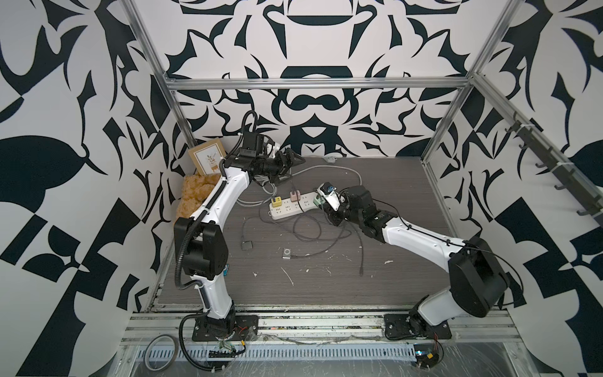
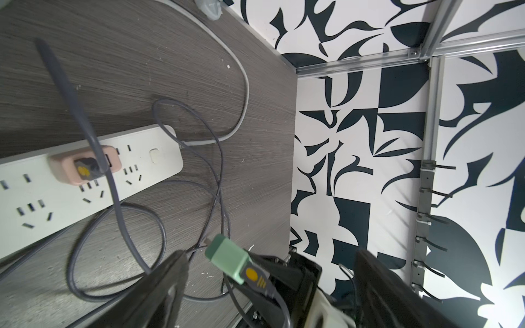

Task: Charge mp3
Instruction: Move the socket to the center of the board.

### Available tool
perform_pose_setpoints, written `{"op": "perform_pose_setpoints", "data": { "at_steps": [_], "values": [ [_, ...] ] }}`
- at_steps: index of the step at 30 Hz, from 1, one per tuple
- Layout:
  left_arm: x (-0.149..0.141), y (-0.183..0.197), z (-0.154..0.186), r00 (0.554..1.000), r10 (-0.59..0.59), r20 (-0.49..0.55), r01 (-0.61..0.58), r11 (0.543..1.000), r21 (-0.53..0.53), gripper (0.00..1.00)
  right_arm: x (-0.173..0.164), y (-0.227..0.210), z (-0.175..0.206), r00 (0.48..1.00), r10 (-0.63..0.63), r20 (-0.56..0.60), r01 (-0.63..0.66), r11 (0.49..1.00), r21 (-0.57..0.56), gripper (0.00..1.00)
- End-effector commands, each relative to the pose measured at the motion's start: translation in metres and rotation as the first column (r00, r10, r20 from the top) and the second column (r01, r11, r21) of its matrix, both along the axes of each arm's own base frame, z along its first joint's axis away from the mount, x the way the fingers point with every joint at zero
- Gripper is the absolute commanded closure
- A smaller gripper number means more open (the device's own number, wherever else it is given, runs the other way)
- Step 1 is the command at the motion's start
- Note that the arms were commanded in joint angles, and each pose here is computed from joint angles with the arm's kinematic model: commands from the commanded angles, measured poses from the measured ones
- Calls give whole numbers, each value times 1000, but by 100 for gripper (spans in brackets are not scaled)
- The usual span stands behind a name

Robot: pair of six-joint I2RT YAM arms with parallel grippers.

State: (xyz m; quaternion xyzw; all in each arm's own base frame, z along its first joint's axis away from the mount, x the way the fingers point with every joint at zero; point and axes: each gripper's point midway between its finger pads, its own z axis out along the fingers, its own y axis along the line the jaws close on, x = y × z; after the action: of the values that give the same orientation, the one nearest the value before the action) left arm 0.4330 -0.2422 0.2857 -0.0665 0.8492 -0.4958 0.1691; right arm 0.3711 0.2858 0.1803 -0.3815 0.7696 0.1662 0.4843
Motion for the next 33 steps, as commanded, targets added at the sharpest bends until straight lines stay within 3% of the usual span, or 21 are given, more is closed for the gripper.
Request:
{"op": "perform_pose_setpoints", "data": {
  "at_steps": [1,7,12,16,20,22,28,33],
  "values": [
    [-12,10,19,995,-6,103,4,1000,22,5,20,13,39,999,7,51,-12,994,106,100],
    [-31,26,25,979,-23,200,9,998,68,0,37,24,26,998,58,-14,-56,991,121,100],
    [-47,43,37,950,-43,308,5,992,124,1,46,22,12,982,186,-41,-181,979,96,100],
    [-61,50,42,925,-86,371,16,982,189,1,42,18,5,941,334,-62,-329,942,69,100],
    [-70,55,39,902,-135,410,33,968,247,0,29,20,-11,866,479,-142,-483,875,2,100],
    [-71,59,34,902,-140,408,24,961,276,1,34,23,-16,861,474,-182,-484,875,-13,100],
    [-71,64,19,924,-126,360,11,952,304,0,64,36,-23,925,248,-287,-271,962,-43,100],
    [-72,65,13,928,-118,354,8,954,299,1,51,43,-25,929,277,-245,-294,955,-35,100]
  ]
}}
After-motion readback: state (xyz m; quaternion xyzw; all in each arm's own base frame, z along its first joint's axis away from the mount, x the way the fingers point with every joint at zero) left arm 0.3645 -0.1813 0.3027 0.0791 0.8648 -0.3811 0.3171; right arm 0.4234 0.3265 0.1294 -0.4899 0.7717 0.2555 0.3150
